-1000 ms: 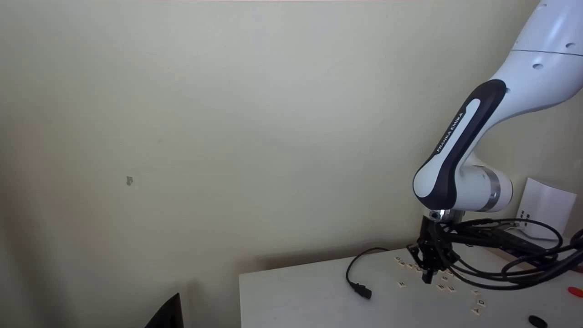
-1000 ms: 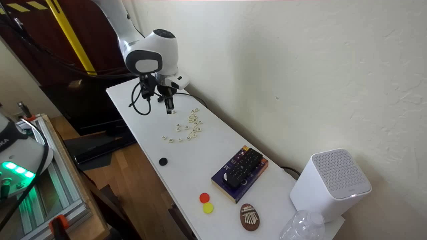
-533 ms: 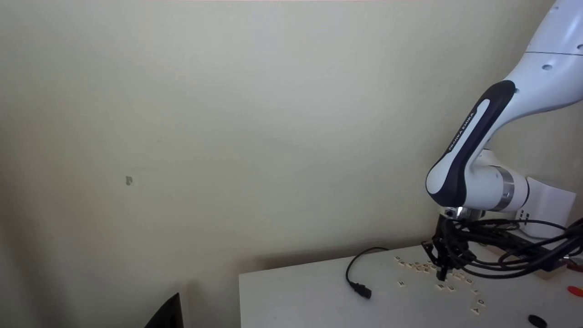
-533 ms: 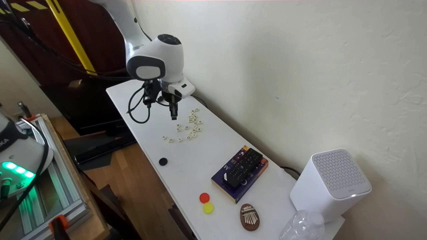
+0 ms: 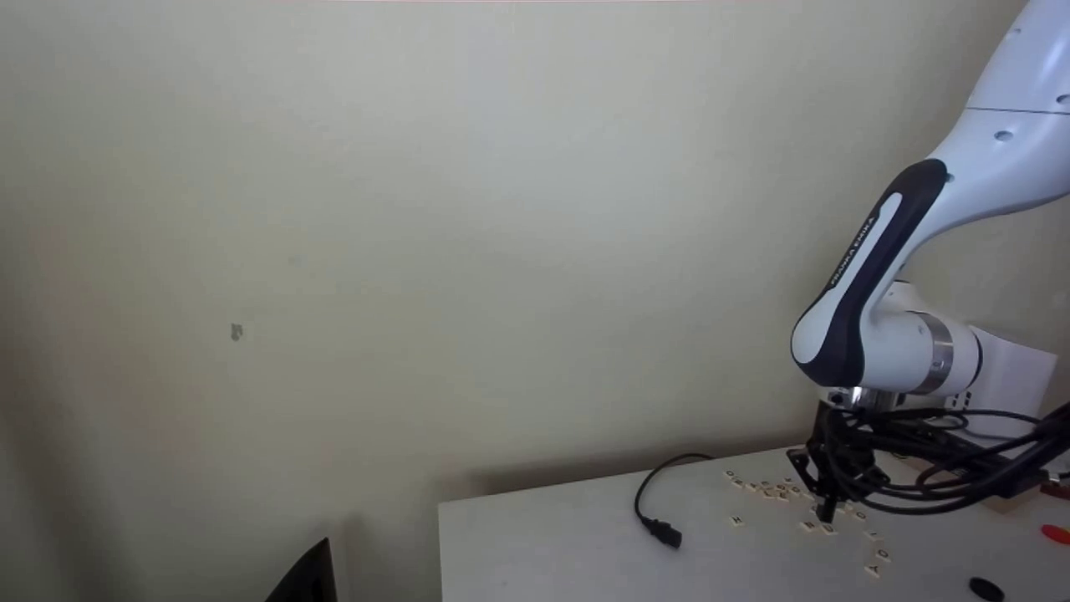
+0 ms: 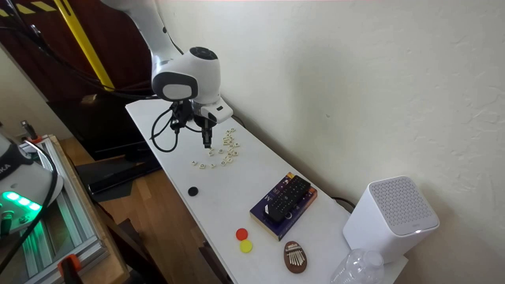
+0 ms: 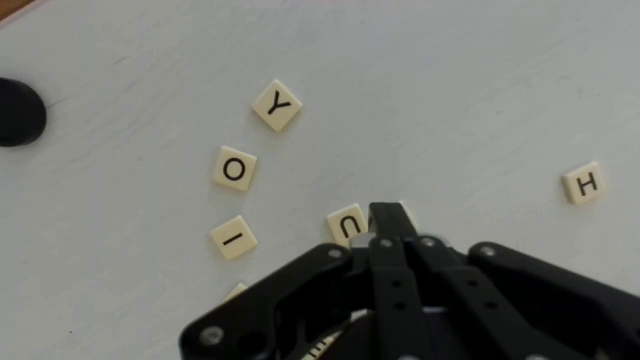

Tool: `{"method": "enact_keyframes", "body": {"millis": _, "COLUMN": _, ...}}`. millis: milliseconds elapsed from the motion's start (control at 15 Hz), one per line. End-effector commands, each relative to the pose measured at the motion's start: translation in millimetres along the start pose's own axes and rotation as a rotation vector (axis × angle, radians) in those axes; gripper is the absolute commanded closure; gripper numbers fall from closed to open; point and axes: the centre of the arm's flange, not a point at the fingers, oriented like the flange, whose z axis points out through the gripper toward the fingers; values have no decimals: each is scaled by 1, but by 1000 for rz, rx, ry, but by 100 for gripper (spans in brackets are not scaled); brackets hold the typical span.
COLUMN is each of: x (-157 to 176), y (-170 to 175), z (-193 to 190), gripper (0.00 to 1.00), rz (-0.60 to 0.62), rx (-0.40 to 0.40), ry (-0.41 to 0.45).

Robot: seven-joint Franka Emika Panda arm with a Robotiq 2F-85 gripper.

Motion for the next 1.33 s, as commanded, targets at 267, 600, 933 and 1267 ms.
{"method": "enact_keyframes", "body": {"millis": 267, "x": 9, "y": 2, "z": 21, "gripper": 100, "rz": 23, "rx": -2, "ry": -26}}
{"method": "enact_keyframes", "body": {"millis": 600, "x": 12, "y": 2, "z": 30, "gripper": 100, "rz": 23, "rx": 2, "ry": -50}}
{"method": "enact_keyframes", "body": {"millis": 933, "x": 11, "y": -2, "z": 31, "gripper": 100, "rz": 20, "rx": 19, "ry": -82}}
{"method": "enact_keyframes", "body": {"millis": 1267, "x": 8, "y": -14, "z": 34, "gripper": 100, "rz": -4, "rx": 29, "ry": -92}}
